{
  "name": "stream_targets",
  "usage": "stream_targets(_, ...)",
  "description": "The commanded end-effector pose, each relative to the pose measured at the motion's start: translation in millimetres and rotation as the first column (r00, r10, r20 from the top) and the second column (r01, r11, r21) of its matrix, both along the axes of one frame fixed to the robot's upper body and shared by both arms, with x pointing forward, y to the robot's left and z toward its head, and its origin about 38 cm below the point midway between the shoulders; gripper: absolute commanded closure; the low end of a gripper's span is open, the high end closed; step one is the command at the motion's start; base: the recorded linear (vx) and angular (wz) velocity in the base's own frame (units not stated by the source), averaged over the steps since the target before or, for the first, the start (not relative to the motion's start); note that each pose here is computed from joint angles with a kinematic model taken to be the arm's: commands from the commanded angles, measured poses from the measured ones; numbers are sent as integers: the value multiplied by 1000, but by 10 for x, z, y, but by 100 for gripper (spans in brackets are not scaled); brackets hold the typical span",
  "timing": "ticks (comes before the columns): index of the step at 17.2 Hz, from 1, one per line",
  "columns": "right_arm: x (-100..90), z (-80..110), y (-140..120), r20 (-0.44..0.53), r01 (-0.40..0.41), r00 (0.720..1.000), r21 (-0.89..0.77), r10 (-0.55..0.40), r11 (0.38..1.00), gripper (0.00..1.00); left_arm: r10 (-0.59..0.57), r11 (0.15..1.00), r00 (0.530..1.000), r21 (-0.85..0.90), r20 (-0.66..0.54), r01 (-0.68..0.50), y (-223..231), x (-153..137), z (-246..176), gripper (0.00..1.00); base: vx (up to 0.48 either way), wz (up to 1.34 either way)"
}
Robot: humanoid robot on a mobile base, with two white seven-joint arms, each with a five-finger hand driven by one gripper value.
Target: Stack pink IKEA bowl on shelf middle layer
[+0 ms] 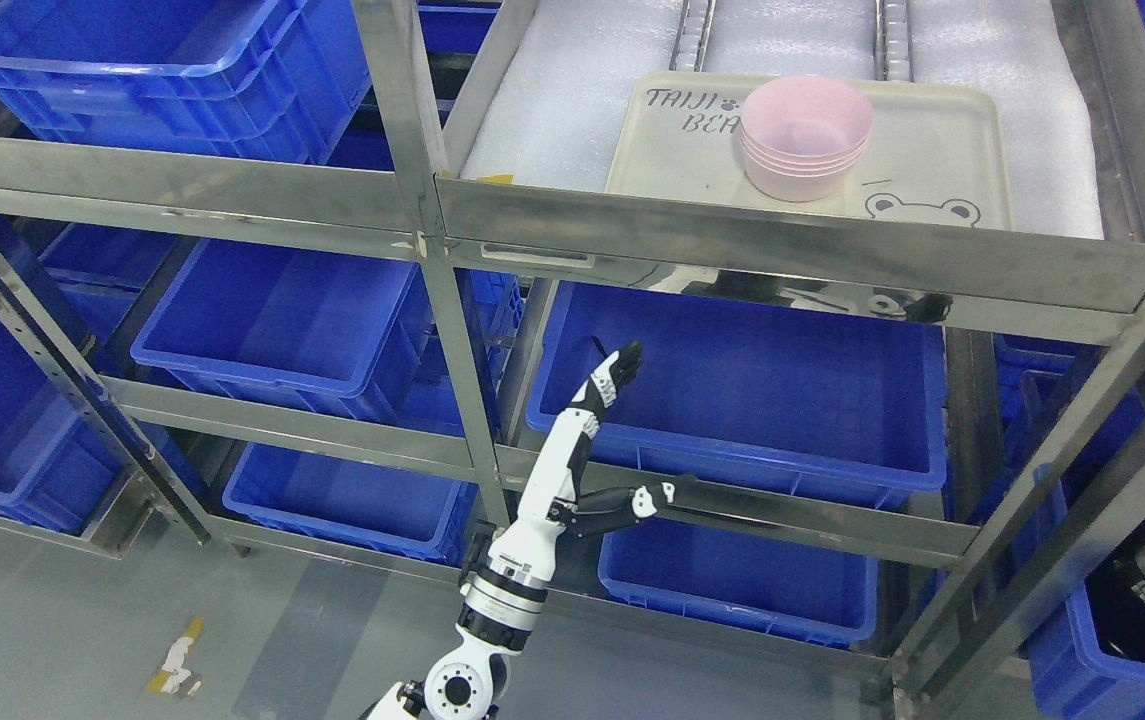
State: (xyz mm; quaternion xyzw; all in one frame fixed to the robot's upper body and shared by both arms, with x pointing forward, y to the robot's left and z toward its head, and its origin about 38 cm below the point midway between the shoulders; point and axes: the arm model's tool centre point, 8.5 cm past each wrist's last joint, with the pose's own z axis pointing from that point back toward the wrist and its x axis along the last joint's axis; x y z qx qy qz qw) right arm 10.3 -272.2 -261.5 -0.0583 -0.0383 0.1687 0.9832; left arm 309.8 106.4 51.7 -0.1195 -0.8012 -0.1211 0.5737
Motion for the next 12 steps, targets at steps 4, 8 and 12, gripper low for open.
stream_targets(4,-40,7,-101,1,-2,1000,-14,2,1000,0,166,986,951,36,-261,-163,619,47,-647,1,-4,7)
stream_targets(8,-40,7,-101,2,0,1000,-14,0,1000,0,155,988,944,51,-290,-147,570,36,-685,0,0,0)
stream_targets(12,-40,7,-101,2,0,1000,-14,0,1000,0,153,988,949,50,-277,-144,559,112,-629,0,-3,7)
